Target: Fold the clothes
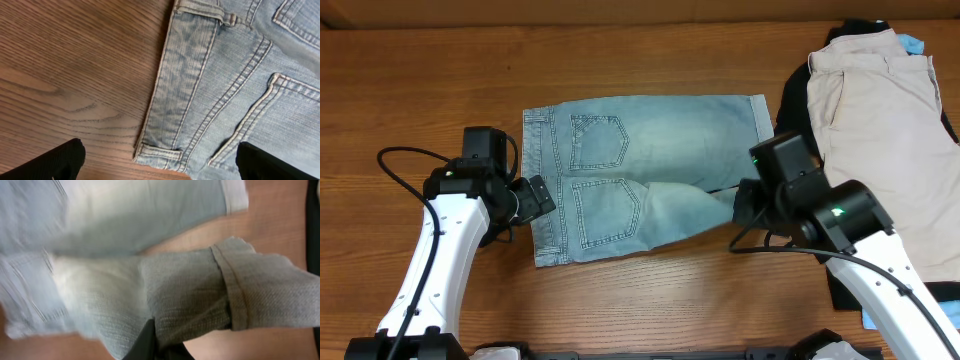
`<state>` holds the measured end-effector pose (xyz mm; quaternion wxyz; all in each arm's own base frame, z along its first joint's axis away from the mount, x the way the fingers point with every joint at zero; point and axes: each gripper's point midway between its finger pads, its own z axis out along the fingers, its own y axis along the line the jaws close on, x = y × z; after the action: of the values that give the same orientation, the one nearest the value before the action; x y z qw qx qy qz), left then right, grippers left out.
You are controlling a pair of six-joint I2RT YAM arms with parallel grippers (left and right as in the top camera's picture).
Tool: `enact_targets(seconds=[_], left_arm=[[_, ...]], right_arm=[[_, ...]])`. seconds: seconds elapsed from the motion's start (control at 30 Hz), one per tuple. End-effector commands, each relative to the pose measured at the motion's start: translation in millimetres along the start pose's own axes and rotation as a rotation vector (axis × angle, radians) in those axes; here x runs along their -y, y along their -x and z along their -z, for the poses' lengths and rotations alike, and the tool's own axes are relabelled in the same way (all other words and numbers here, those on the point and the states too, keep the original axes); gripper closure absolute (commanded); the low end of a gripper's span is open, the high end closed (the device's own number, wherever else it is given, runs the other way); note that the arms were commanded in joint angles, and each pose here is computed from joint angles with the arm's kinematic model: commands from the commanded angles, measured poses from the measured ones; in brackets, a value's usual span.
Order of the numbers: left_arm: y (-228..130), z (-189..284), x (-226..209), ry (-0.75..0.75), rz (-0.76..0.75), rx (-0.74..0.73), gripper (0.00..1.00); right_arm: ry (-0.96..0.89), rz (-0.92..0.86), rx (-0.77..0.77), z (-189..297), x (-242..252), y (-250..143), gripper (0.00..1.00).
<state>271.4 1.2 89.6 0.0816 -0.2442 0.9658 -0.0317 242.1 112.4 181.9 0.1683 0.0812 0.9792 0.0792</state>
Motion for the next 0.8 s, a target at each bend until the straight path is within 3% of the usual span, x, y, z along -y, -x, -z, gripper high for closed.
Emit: enact_targets(seconds=[0.0, 0.03, 0.07, 0.17, 0.23, 0.33, 0.63, 0.77], left_arm=[[9.1, 12.1, 2.1, -0.012, -0.033, 0.041, 0.00], [8.7, 12.1, 2.1, -0.012, -0.037, 0.040, 0.00], [8.1, 12.1, 2.2, -0.013, -0.045, 0.037, 0.00], [7.5, 12.1, 2.8, -0.016, -0.065, 0.034, 0.00], [7.8, 12.1, 2.9, -0.017, -0.081, 0.035, 0.00], [8.4, 12.1, 3.8, -0.018, -0.106, 0.039, 0.00], [11.3, 11.0, 18.4, -0.078, -0.259, 0.052, 0.00], [-8.1, -0.3, 27.1, -0.120, -0.291, -0.048, 0.00]], right_arm=[[-0.002, 0.001, -0.141, -7.2, -3.5, -38.5, 0.96], [-0.030, -0.028, -0.192, -8.1, 1.1, -53.3, 0.95], [-0.064, -0.058, -0.241, -8.1, 6.5, -67.4, 0.88], [-0.157, -0.118, -0.356, -3.0, 22.0, -100.5, 0.43], [-0.190, -0.132, -0.385, 0.7, 27.2, -109.0, 0.27], [-0.179, -0.134, -0.366, 0.4, 25.8, -105.2, 0.19], [0.029, -0.029, -0.127, -0.2, -11.3, -35.5, 0.14], [0.077, -0.034, -0.036, -1.9, -16.1, -8.0, 0.13]])
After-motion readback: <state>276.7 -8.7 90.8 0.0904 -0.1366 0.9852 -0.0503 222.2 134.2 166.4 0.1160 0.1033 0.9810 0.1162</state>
